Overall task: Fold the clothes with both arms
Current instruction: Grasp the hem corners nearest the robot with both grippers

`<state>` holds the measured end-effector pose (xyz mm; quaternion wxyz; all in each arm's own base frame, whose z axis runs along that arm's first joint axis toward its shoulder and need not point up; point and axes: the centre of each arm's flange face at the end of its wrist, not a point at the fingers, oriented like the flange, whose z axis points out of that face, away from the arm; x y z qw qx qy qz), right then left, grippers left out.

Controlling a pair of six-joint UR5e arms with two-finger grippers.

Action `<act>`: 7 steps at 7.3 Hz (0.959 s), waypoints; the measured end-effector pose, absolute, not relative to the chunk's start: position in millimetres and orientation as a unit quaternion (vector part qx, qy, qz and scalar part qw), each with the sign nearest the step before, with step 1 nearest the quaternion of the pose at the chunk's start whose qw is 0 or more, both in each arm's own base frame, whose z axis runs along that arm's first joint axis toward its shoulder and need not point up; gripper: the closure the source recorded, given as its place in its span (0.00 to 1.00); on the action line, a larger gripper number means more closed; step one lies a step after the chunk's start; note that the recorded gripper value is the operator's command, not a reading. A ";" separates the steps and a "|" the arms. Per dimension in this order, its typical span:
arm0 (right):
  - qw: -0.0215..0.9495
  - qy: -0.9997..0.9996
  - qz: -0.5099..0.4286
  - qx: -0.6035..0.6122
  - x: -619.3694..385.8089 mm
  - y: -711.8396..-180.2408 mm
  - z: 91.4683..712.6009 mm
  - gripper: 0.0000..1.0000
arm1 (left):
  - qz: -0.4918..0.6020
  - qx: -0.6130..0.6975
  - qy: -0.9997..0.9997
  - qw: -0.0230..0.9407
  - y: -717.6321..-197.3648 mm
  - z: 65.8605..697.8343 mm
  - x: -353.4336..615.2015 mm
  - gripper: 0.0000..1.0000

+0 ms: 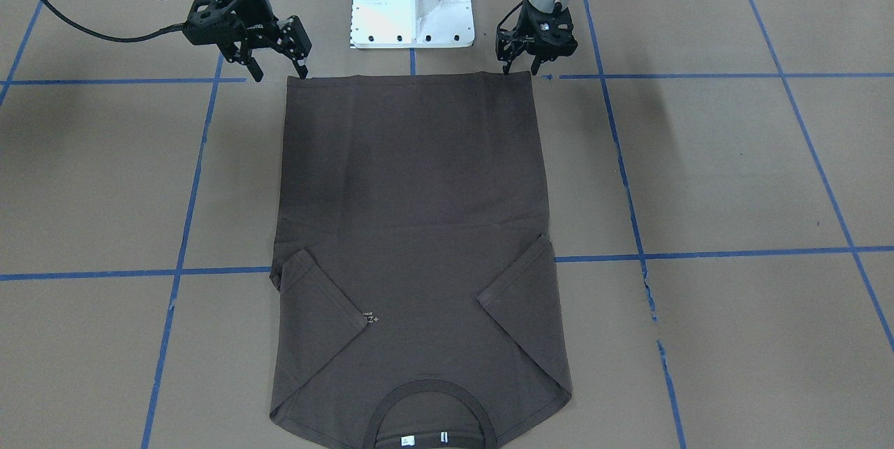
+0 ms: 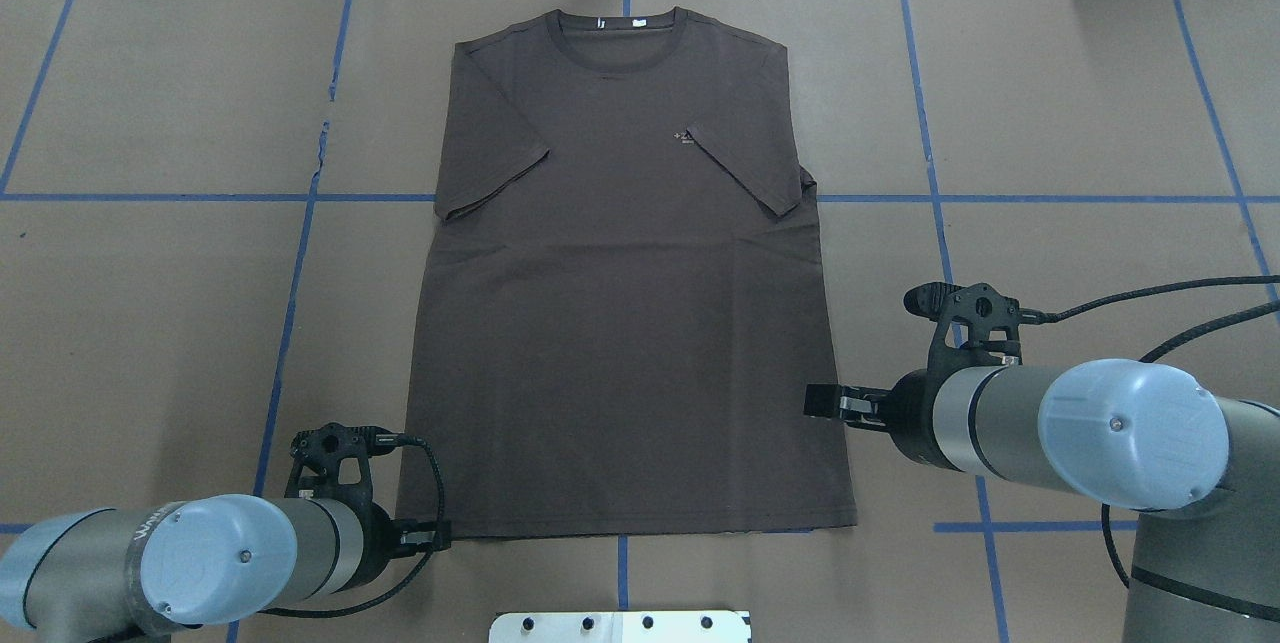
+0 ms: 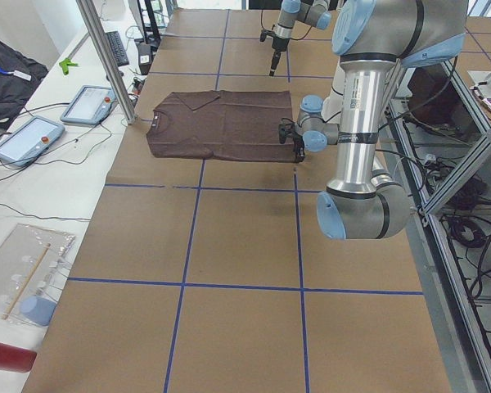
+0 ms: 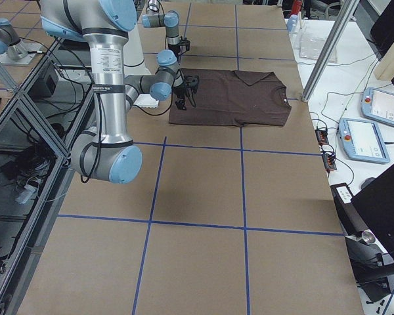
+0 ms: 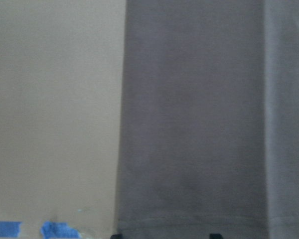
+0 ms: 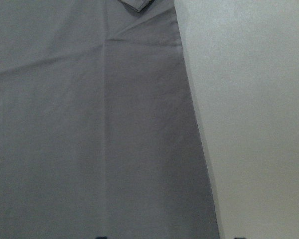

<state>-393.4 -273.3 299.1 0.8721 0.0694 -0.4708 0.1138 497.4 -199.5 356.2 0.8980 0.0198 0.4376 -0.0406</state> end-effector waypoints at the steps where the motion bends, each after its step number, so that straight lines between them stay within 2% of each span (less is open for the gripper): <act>1: 0.872 -0.471 0.114 0.069 -393.3 -273.3 298.8 0.12 | -0.040 0.020 0.436 0.899 -199.3 357.6 497.0 0.44; 2: 0.871 -0.472 0.114 0.070 -392.6 -273.3 297.8 0.12 | -0.039 0.020 0.437 0.898 -199.3 356.9 497.3 0.49; 3: 0.871 -0.473 0.114 0.070 -391.8 -273.3 296.7 0.11 | -0.039 0.019 0.438 0.898 -199.3 356.2 497.9 0.59; 5: 0.871 -0.473 0.114 0.070 -391.1 -273.2 296.7 0.11 | -0.040 0.019 0.438 0.898 -199.2 355.7 498.6 0.90; 6: 0.871 -0.473 0.114 0.070 -390.8 -273.2 296.9 0.11 | -0.040 0.019 0.438 0.898 -199.1 355.1 498.9 1.00; 7: 0.871 -0.472 0.114 0.070 -390.7 -273.1 297.4 0.11 | -0.040 0.019 0.439 0.897 -199.2 354.2 498.8 1.00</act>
